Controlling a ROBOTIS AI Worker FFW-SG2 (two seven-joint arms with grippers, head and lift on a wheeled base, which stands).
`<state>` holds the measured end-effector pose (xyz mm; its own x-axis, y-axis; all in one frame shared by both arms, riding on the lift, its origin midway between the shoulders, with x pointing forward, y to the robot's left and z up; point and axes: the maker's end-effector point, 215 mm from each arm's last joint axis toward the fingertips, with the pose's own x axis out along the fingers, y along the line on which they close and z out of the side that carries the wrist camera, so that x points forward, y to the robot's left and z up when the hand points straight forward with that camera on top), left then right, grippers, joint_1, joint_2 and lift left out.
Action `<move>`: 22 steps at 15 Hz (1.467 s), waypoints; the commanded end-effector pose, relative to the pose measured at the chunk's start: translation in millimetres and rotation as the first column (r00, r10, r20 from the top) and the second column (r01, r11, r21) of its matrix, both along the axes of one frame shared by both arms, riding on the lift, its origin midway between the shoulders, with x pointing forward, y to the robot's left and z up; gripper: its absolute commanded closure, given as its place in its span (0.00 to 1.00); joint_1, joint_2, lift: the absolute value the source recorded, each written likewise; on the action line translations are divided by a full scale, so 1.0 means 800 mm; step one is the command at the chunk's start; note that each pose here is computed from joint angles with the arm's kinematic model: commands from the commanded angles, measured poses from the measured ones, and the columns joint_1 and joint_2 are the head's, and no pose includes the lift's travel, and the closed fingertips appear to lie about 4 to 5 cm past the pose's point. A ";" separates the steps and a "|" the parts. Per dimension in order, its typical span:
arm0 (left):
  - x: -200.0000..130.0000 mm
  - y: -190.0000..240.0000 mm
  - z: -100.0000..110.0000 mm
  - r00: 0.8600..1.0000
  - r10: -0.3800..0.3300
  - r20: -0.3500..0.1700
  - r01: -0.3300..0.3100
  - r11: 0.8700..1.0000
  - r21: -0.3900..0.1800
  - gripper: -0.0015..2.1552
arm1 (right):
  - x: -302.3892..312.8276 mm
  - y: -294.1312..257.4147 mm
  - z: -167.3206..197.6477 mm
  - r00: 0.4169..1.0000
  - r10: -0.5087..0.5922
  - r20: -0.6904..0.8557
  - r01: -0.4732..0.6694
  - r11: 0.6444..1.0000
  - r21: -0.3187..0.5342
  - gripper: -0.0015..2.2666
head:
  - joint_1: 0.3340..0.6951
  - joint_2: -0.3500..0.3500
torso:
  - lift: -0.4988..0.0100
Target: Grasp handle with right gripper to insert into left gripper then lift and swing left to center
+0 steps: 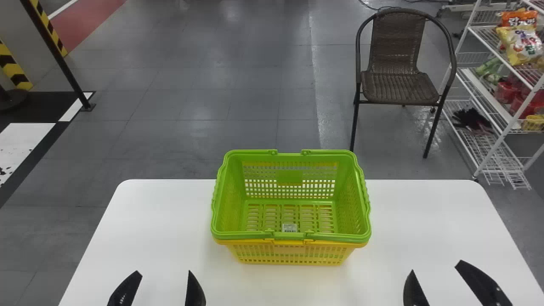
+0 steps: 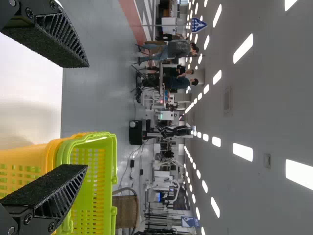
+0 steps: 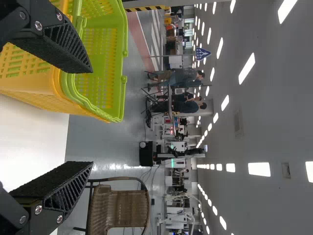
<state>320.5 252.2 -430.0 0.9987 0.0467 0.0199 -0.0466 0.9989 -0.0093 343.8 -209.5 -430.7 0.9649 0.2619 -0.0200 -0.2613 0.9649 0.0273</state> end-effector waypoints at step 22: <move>0.046 -0.006 0.030 1.000 0.002 0.008 -0.002 1.000 0.010 0.03 | -0.002 0.001 -0.012 0.999 -0.001 -0.033 0.001 1.000 0.000 0.07 | 1.00 0.59 | 0.98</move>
<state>346.8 247.5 -409.9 0.9980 0.0501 0.0380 -0.0500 0.9987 -0.0037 342.6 -208.9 -437.6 0.9644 0.2611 -0.0423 -0.2597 0.9651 0.0341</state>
